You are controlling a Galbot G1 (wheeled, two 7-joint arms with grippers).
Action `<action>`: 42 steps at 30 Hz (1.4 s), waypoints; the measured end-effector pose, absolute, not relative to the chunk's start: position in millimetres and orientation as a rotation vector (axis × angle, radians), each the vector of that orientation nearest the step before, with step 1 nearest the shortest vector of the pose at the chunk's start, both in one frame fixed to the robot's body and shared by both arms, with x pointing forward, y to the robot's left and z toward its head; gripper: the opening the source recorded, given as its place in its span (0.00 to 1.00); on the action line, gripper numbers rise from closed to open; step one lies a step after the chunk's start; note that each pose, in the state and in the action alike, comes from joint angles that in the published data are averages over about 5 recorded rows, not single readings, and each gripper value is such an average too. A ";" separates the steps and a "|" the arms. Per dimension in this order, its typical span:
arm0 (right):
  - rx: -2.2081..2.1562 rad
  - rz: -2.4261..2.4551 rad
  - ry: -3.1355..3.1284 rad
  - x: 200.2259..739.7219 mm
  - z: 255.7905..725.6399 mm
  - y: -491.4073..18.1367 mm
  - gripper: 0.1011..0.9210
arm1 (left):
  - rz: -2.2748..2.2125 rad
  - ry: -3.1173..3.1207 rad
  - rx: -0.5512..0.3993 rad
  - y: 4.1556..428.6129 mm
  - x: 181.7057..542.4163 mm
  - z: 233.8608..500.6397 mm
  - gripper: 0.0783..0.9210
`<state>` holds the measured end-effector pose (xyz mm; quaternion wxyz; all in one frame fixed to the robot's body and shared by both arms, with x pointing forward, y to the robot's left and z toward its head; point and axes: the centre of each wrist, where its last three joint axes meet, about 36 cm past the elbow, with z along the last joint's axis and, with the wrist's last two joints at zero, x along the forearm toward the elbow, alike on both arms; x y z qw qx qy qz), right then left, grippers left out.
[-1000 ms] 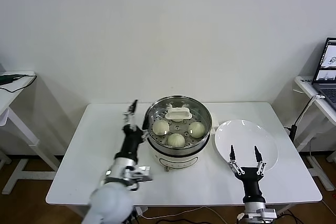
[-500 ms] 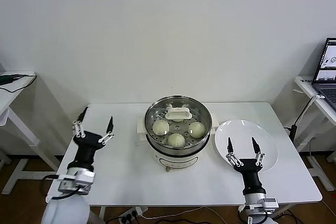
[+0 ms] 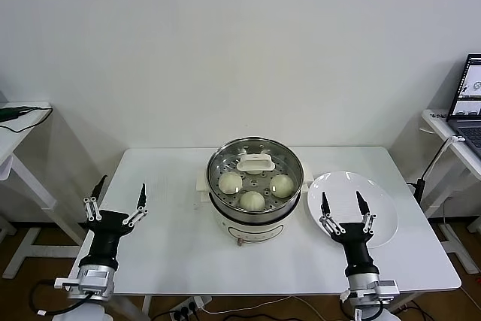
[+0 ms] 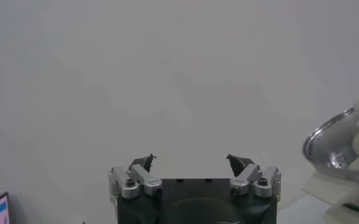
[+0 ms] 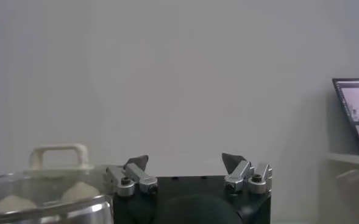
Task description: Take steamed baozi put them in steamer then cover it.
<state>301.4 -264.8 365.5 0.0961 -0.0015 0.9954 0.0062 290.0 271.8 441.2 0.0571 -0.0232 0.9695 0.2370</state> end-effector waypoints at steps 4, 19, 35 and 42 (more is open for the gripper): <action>-0.006 0.021 2.952 301.5 367.0 -263.9 0.88 | 0.704 2.949 -0.072 274.3 285.8 436.6 0.88; -0.008 0.012 2.956 303.3 373.4 -261.5 0.88 | 0.683 2.970 -0.065 276.8 277.3 424.9 0.88; -0.011 0.000 2.965 304.7 375.0 -260.8 0.88 | 0.688 2.980 -0.066 280.9 275.9 420.1 0.88; -0.014 -0.010 2.965 304.9 377.1 -260.4 0.88 | 0.686 2.983 -0.065 281.1 275.1 419.1 0.88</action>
